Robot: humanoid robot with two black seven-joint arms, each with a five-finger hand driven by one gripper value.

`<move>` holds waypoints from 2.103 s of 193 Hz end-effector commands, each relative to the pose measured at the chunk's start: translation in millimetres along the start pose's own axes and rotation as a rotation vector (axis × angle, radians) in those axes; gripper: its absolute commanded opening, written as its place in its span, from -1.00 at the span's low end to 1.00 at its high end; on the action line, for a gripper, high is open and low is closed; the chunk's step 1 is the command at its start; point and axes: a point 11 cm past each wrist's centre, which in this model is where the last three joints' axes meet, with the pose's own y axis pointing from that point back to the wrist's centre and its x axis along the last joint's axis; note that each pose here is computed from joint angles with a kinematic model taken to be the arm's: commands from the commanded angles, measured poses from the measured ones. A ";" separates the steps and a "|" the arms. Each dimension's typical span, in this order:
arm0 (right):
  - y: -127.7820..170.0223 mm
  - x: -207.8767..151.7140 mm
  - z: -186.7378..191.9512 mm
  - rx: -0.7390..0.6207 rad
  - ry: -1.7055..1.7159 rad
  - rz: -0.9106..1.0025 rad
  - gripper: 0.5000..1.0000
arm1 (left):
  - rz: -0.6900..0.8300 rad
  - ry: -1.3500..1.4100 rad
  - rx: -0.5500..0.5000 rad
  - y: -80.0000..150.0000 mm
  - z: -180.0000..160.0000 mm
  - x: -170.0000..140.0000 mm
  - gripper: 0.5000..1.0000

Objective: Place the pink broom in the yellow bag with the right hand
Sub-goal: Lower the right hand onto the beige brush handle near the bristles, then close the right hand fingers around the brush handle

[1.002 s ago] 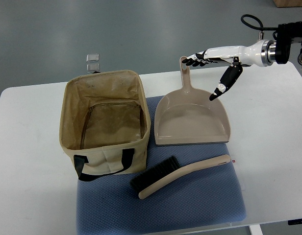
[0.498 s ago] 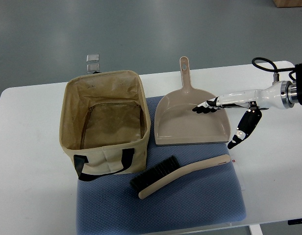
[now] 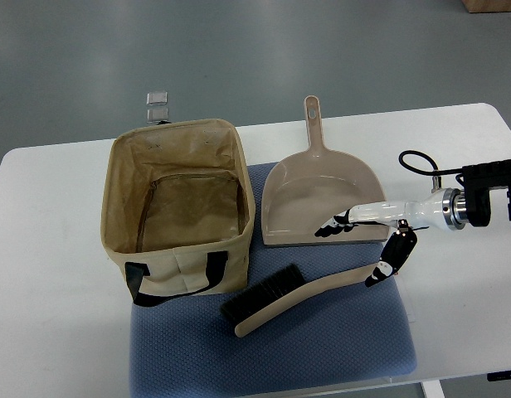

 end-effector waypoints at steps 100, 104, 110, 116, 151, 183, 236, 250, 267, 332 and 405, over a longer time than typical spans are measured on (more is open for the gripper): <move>-25.1 -12.6 18.4 -0.028 -0.026 -0.016 0.45 | 0.001 0.000 0.001 0.0 -0.2 0.5 1.00; -25.8 -12.6 19.9 -0.033 -0.022 -0.016 0.45 | 0.001 0.000 0.001 0.0 -0.2 0.5 1.00; -26.7 -14.0 21.6 -0.038 -0.014 -0.019 0.44 | 0.001 0.000 0.001 0.0 -0.2 0.5 1.00; -26.8 -15.7 24.4 -0.045 -0.011 -0.022 0.42 | 0.001 0.000 0.001 0.0 -0.2 0.5 1.00; -27.7 -24.1 30.5 -0.058 -0.008 -0.038 0.24 | 0.001 0.000 0.001 0.0 -0.2 0.5 1.00; -27.3 -25.0 31.7 -0.062 0.010 -0.040 -0.19 | 0.001 0.000 0.001 0.0 -0.2 0.5 1.00; -30.4 -30.0 39.8 -0.079 0.026 -0.049 -0.47 | 0.001 0.000 0.001 0.0 -0.2 0.5 1.00; -30.2 -29.8 41.4 -0.081 0.026 -0.047 -0.48 | 0.001 0.000 0.001 0.0 -0.2 0.5 1.00; -30.3 -30.3 42.7 -0.082 0.033 -0.040 -0.55 | 0.001 0.002 0.002 0.0 -0.2 0.5 1.00; -24.2 -19.4 42.6 -0.081 0.046 -0.006 -1.00 | 0.001 0.000 0.001 0.0 -0.2 0.5 1.00; 22.9 28.4 37.3 -0.119 0.100 0.053 -1.00 | 0.000 0.000 0.002 0.0 -0.2 0.0 1.00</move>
